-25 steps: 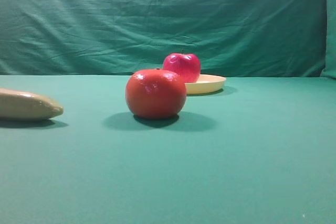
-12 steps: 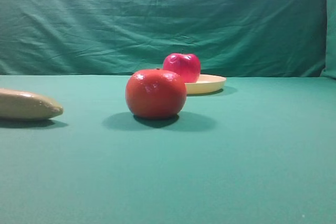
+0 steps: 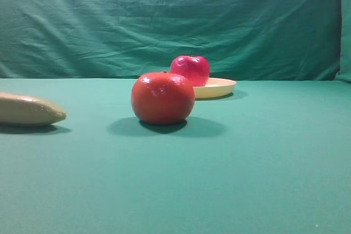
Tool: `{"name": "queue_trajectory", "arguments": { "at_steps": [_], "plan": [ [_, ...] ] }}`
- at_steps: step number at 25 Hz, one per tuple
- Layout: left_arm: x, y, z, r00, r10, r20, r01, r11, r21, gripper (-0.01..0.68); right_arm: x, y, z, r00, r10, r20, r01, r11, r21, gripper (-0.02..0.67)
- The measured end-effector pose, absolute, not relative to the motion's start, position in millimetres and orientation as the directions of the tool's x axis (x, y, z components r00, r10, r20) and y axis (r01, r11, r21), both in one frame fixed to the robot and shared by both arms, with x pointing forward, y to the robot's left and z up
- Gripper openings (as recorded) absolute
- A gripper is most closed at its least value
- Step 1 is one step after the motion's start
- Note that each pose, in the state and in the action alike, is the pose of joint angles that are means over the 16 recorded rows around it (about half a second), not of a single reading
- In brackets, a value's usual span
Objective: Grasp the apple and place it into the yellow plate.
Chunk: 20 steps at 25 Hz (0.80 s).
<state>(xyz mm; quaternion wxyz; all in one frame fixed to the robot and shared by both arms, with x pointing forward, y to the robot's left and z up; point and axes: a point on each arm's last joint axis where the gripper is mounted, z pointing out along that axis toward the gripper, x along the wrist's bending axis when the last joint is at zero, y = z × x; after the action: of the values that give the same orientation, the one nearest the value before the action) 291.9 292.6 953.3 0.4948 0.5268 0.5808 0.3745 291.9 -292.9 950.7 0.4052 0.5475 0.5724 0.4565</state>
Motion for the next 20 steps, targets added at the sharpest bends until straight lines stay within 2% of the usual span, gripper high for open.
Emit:
{"name": "queue_trajectory", "arguments": {
  "at_steps": [20],
  "plan": [
    [291.9, 292.6, 953.3, 0.045, 0.983, -0.18, 0.241, 0.164, 0.956, 0.157, 291.0, -293.4, 946.4, -0.076, 0.997, 0.002, 0.295, 0.02, 0.955, 0.0]
  ]
}}
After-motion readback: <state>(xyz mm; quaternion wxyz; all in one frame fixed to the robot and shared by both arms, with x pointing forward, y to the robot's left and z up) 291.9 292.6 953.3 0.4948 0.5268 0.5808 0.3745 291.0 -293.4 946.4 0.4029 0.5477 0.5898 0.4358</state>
